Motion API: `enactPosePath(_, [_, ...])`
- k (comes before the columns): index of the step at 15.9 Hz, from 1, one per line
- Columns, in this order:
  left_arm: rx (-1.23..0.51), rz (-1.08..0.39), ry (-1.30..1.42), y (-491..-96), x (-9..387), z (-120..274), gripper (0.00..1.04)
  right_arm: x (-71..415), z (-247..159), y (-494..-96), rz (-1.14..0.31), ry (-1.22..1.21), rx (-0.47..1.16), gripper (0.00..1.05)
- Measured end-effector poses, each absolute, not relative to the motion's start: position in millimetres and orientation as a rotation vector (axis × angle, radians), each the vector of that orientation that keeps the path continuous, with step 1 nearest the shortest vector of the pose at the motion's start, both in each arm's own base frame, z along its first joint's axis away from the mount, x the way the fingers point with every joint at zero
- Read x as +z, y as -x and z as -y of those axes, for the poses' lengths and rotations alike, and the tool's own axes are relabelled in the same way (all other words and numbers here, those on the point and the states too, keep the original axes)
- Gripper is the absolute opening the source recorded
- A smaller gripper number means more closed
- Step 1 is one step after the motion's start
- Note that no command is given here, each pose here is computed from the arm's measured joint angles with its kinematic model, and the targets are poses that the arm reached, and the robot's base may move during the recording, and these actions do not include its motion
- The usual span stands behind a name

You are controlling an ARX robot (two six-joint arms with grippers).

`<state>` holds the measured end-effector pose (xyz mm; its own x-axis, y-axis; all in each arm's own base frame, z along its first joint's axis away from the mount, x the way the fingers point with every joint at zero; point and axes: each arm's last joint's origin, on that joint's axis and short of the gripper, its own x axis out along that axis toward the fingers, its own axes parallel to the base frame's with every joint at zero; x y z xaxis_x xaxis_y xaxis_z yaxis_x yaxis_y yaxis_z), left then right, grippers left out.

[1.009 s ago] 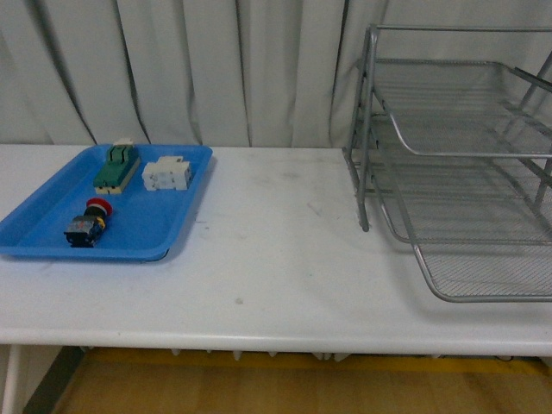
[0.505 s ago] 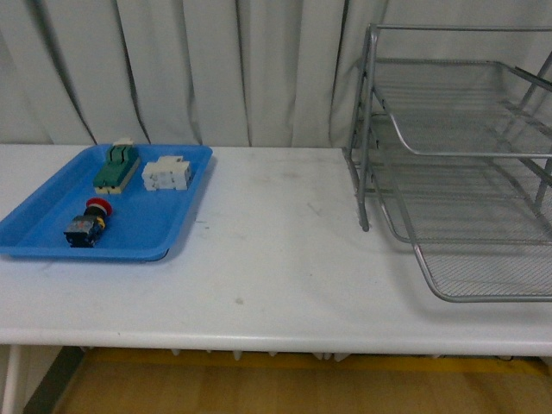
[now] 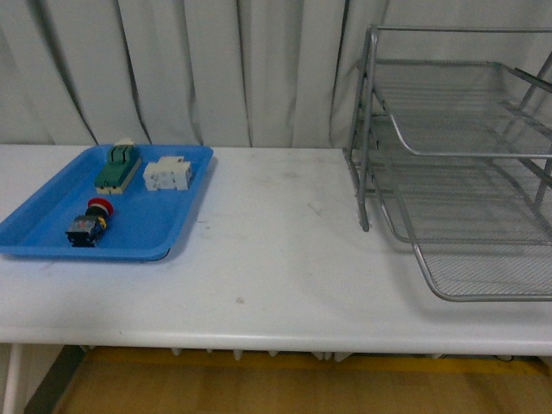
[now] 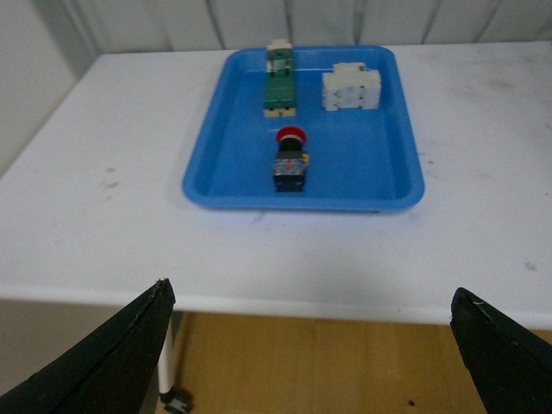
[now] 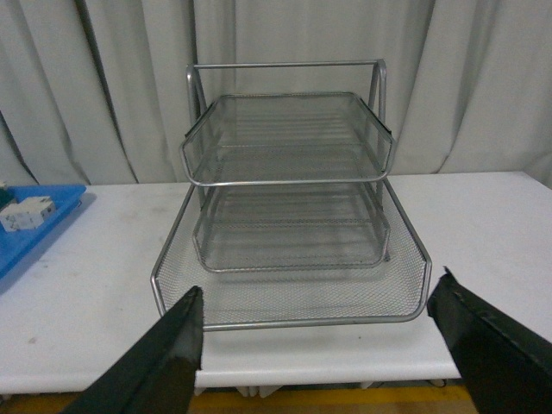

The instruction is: Place button on rack with both arms

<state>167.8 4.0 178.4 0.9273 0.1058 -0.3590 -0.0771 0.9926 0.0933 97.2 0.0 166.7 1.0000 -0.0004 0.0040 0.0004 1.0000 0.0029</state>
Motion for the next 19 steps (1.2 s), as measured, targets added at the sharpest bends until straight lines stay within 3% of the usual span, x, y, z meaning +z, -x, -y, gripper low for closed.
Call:
enactPosePath(2, [0.039,-0.426,-0.09,-231.7,176.9,-6.2,0.98,166.7,0.0,-97.2,0.004,-0.003,-0.001,0.99])
enactPosePath(6, [0.018,-0.691,-0.087,-347.7,121.2,-19.4,0.98,166.7,0.0,-97.2,0.004,-0.002,-0.001,0.98])
enactPosePath(8, [0.03,-0.74,-0.085,-385.7,102.3,-27.3,0.98,166.7,0.0,-97.2,0.004,-0.002,-0.001,0.98])
enactPosePath(12, [0.038,-0.781,-0.071,-440.7,87.0,-39.6,0.98,166.7,0.0,-97.2,0.004,-0.003,-0.001,0.98])
enactPosePath(17, [0.007,-0.835,-0.039,-474.6,63.8,-47.2,0.97,166.7,0.0,-97.2,0.004,-0.003,-0.001,0.98])
enactPosePath(19, [0.008,-0.87,-0.016,-481.6,60.3,-48.5,0.75,166.7,0.0,-97.2,0.004,-0.003,-0.001,0.98])
